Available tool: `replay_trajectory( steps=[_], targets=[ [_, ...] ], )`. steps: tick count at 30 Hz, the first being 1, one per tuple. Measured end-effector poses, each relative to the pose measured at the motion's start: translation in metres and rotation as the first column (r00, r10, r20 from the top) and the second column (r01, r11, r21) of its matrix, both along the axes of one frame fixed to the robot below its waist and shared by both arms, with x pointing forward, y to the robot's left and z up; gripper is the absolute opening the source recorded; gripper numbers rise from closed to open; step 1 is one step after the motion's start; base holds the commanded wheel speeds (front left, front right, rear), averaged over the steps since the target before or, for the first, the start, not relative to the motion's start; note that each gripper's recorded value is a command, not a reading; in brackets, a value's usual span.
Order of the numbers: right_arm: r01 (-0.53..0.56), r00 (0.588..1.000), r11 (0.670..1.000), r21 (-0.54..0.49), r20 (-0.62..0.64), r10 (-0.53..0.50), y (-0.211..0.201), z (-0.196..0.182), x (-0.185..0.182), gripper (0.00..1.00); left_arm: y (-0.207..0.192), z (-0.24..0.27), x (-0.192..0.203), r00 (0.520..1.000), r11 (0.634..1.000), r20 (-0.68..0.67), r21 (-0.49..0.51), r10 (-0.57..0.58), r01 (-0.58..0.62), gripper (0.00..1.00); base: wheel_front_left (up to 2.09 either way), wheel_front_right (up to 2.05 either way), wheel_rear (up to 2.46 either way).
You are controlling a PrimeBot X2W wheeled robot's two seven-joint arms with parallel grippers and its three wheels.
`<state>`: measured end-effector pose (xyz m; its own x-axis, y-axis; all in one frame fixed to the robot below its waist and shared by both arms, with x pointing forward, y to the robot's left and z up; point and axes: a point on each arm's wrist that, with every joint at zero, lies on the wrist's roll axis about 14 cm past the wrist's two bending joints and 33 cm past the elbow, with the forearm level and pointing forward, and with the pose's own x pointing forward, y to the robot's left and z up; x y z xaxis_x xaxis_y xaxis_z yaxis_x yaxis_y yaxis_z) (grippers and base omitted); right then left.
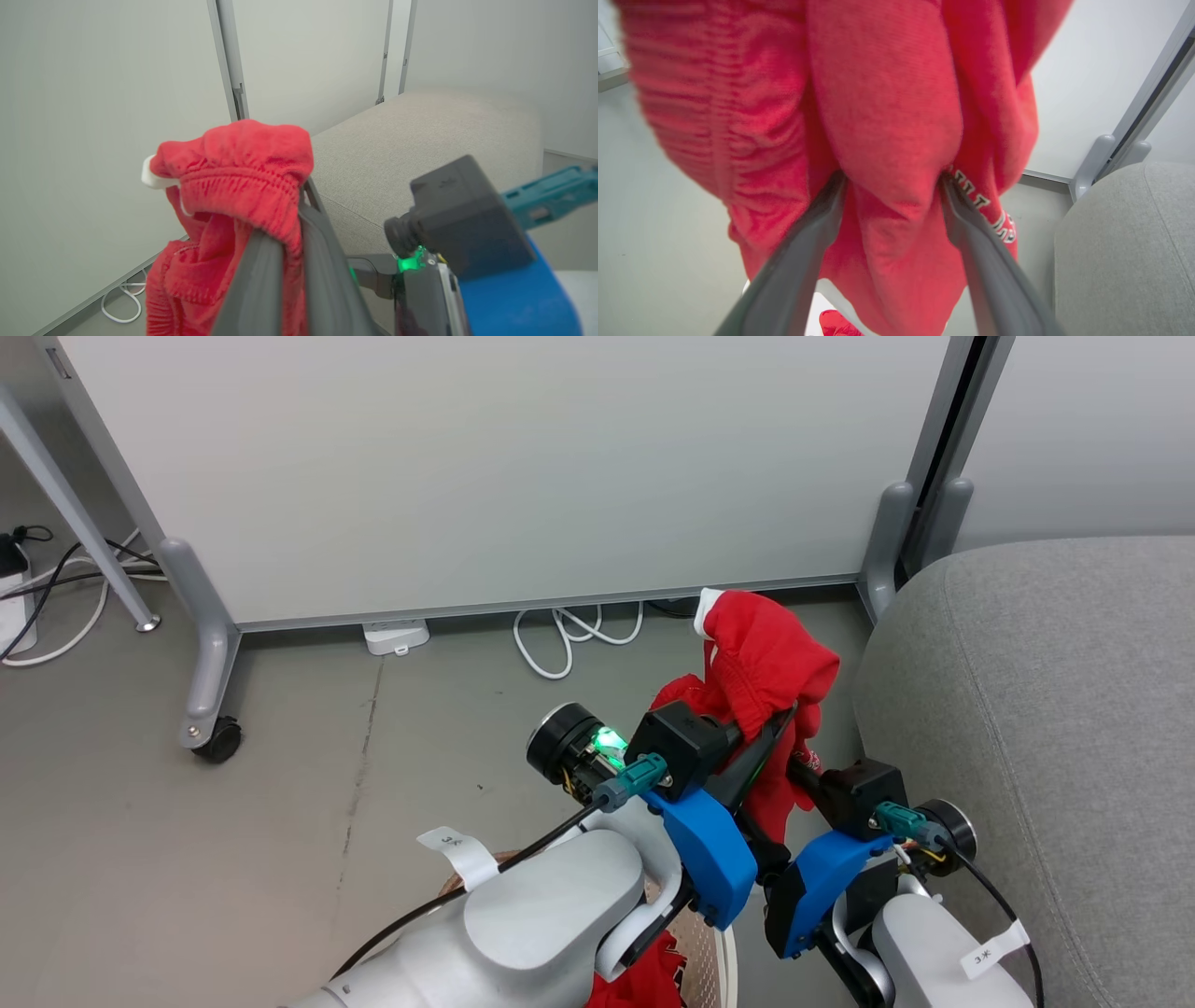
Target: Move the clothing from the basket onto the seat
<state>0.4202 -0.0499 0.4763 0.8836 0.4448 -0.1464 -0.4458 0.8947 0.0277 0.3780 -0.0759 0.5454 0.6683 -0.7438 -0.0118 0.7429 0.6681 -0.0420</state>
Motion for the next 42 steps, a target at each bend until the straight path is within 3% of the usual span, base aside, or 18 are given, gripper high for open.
replay_trajectory(
  steps=[4,5,7,9,11,36,39,40,41,42],
  targets=[
    [-0.004,1.000,1.000,0.000,0.006,0.004,0.0011,0.0015,0.0010,0.96,-0.0010,0.0016,-0.0012,1.000,1.000,0.003,-0.001,-0.004,0.004,0.00,0.00,0.00,0.00],
    [-0.005,1.000,1.000,0.000,0.005,0.005,0.0013,0.0007,0.0009,0.87,-0.0011,0.0017,-0.0013,1.000,1.000,0.003,-0.002,-0.005,0.005,0.00,0.00,0.00,0.00],
    [-0.005,1.000,1.000,0.004,0.004,0.005,0.0016,0.0006,0.0015,0.54,-0.0011,0.0018,-0.0014,1.000,1.000,0.003,-0.002,-0.005,0.005,0.00,0.00,0.00,0.00],
    [-0.007,1.000,1.000,0.007,0.005,0.007,0.0023,0.0010,0.0020,0.35,-0.0008,0.0020,-0.0014,1.000,1.000,0.000,-0.004,-0.003,0.003,0.00,0.00,0.00,0.00],
    [-0.008,1.000,1.000,0.009,-0.001,0.008,0.0027,-0.0008,0.0012,0.01,-0.0009,0.0020,-0.0015,1.000,1.000,0.000,-0.004,-0.003,0.003,0.00,0.00,0.00,0.00],
    [-0.012,1.000,1.000,0.028,-0.006,0.012,0.0044,-0.0042,-0.0023,0.00,-0.0012,0.0019,-0.0013,1.000,1.000,0.004,0.004,0.000,0.000,0.02,0.00,0.00,0.00],
    [-0.012,1.000,0.999,0.032,-0.004,0.013,0.0050,-0.0031,-0.0020,0.00,-0.0014,0.0023,-0.0013,1.000,1.000,0.006,0.005,0.000,0.000,0.17,0.00,0.00,0.00],
    [-0.013,1.000,0.999,0.033,-0.004,0.013,0.0052,-0.0029,-0.0019,0.00,-0.0014,0.0025,-0.0013,1.000,1.000,0.008,0.005,0.000,0.000,0.30,0.00,0.00,0.00],
    [-0.013,1.000,0.999,0.033,-0.003,0.013,0.0054,-0.0025,-0.0017,0.00,-0.0014,0.0028,-0.0013,1.000,1.000,0.009,0.006,0.000,0.000,0.49,0.00,0.00,0.00],
    [-0.014,1.000,0.999,0.033,-0.001,0.014,0.0057,-0.0018,-0.0013,0.00,-0.0016,0.0033,-0.0013,1.000,1.000,0.013,0.007,-0.001,0.001,0.92,0.00,0.00,0.00]
  ],
)
